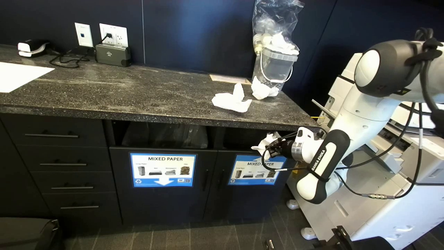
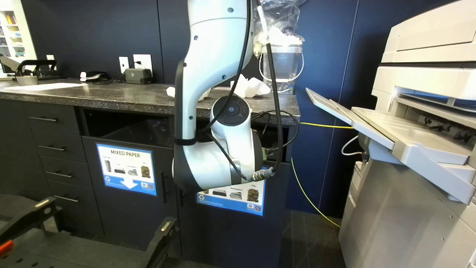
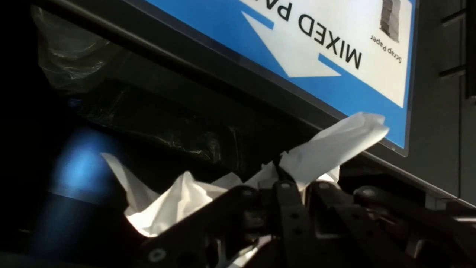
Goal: Pick up the paper from the counter and throw it in the bin
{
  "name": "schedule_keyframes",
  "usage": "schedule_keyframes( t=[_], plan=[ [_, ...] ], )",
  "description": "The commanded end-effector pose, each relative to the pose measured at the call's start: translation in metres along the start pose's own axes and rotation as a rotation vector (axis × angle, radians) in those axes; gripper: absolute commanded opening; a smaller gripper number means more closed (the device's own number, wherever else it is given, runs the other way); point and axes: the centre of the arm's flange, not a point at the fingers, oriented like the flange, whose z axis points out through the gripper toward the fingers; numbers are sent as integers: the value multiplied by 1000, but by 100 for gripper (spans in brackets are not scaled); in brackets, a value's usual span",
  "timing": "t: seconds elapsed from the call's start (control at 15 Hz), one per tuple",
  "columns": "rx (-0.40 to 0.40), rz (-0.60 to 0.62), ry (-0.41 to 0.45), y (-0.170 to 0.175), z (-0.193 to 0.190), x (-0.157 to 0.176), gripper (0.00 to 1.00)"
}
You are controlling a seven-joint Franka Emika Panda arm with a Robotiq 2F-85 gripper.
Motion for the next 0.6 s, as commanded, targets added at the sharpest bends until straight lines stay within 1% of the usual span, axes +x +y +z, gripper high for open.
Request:
schedule_keyframes(
  t=[0.0,0.33,0.53],
  plan=[
    [-11,32,84,17,32,-4,1],
    [-24,71,124,19,60,-13,1],
    [-24,80,140,23,68,-15,1]
  ],
)
